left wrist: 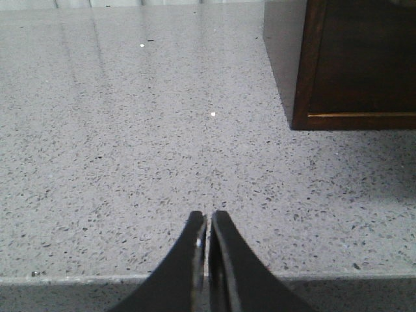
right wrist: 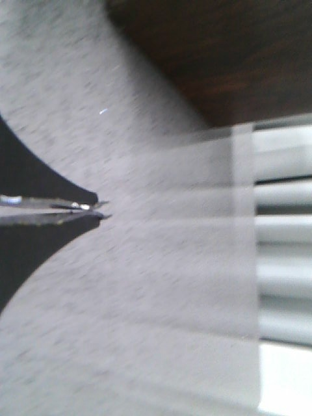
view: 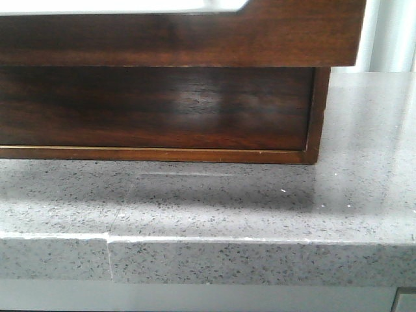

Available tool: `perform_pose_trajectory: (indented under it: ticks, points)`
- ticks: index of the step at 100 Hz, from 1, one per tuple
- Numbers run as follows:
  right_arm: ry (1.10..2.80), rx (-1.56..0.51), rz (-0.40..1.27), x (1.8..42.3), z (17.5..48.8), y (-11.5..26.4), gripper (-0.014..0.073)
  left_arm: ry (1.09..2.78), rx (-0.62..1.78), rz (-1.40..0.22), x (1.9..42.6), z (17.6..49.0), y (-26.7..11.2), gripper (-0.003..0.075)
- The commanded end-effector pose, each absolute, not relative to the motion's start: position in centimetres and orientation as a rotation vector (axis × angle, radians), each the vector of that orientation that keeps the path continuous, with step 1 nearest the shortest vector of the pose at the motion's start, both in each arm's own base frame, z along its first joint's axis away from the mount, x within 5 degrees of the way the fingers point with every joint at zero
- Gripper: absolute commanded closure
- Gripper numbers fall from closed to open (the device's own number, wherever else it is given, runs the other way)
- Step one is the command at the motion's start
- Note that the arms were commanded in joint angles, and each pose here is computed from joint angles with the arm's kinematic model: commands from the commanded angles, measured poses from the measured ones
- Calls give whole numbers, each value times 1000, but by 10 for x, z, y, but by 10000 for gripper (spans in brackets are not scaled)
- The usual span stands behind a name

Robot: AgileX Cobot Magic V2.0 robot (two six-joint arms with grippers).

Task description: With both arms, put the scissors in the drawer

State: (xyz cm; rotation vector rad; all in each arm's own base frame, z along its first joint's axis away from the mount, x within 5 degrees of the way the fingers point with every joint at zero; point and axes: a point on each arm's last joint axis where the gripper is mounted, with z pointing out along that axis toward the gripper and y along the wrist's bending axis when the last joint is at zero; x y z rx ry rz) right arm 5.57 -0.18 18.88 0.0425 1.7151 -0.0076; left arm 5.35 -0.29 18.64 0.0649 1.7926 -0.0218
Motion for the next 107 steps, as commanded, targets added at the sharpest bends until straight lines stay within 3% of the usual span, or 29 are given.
perform_pose_trajectory:
  ticks: [1,24,107]
  points:
    - [1718,49,-24,55,180,-3,640,1732,52,-29,53,185,-3,740]
    - [1795,48,-33,53,173,-3,640,1732,52,-29,53,185,-3,740]
    - [1793,46,-35,53,173,-3,640,1732,52,-29,53,185,-3,740]
